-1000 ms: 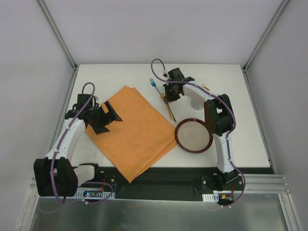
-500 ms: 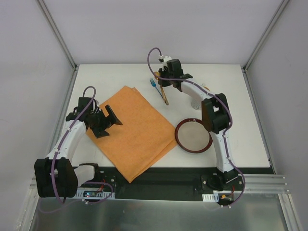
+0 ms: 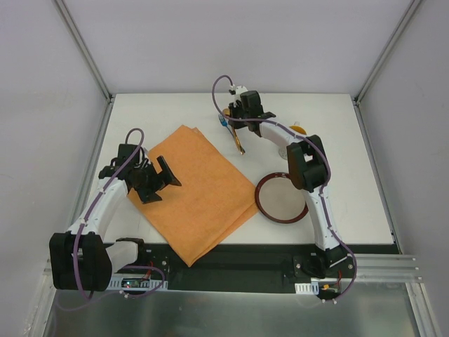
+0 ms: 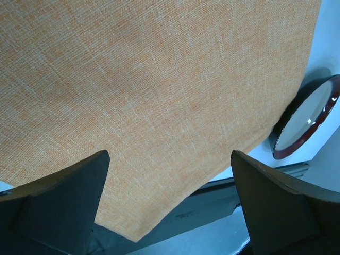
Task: Set the dinner table for one person
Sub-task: Place the spoon at the center of the board.
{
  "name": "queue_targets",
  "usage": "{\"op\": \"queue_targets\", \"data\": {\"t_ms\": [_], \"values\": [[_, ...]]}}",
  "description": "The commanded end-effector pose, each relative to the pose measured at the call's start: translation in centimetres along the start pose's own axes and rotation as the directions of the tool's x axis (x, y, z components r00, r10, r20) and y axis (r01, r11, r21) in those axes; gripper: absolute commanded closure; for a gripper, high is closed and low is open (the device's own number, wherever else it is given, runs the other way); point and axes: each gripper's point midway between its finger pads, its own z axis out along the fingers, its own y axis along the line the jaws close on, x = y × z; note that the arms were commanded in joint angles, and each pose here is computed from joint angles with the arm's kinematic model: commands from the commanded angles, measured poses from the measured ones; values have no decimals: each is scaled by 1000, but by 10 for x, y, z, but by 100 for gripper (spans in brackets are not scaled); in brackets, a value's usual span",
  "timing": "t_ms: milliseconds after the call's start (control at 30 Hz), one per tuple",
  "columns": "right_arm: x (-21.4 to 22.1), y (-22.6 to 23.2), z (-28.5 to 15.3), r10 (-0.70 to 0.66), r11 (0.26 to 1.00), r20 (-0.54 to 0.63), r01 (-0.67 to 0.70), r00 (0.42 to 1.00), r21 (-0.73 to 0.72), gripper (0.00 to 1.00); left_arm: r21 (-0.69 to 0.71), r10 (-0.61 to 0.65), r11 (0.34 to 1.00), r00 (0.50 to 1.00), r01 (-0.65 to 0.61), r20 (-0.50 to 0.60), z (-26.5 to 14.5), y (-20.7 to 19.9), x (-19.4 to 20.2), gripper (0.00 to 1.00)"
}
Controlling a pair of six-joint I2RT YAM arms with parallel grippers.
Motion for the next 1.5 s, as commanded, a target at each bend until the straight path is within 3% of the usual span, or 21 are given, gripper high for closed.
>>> {"op": "queue_targets", "data": {"t_ms": [0, 100, 233, 400, 533, 767, 900, 1033, 1133, 1467], "values": [[-56, 6, -10, -16, 1000, 147, 16, 989, 2, 84, 13, 23, 1000, 1000, -23, -2, 0, 0, 7, 1], [-61, 5, -14, -13, 1000, 157, 11, 987, 12, 66, 21, 28, 999, 1000, -28, 2, -2, -2, 7, 1], [-67, 4, -15, -15, 1000, 166, 13, 986, 16, 57, 38, 33, 999, 999, -33, 16, -6, -6, 6, 1], [-76, 0, -24, -2, 999, 176, -4, 984, 32, 53, 57, 32, 998, 999, -34, 28, -10, -9, 8, 1], [-90, -1, -55, 28, 998, 169, -37, 985, 48, 52, 76, 28, 997, 999, -32, 43, -15, -15, 6, 1], [-112, -32, -174, 190, 956, 121, -211, 974, 203, 48, 81, 58, 995, 996, -63, 63, -19, -28, -10, 1], [-83, -54, -230, 213, 925, 91, -231, 973, 303, 46, 89, 73, 993, 994, -80, 86, -19, -36, -22, 1], [-53, -92, -268, 139, 880, 24, -135, 990, 455, 40, 106, 47, 993, 996, -54, 74, -9, -40, -28, 1], [-31, -117, -281, 184, 858, -39, -141, 982, 494, 39, 135, 32, 990, 997, -42, 73, -4, -47, -33, 1], [15, -171, -293, 367, 770, -77, -256, 927, 584, 43, 159, 59, 985, 994, -73, 90, -5, -66, -49, 1]]}}
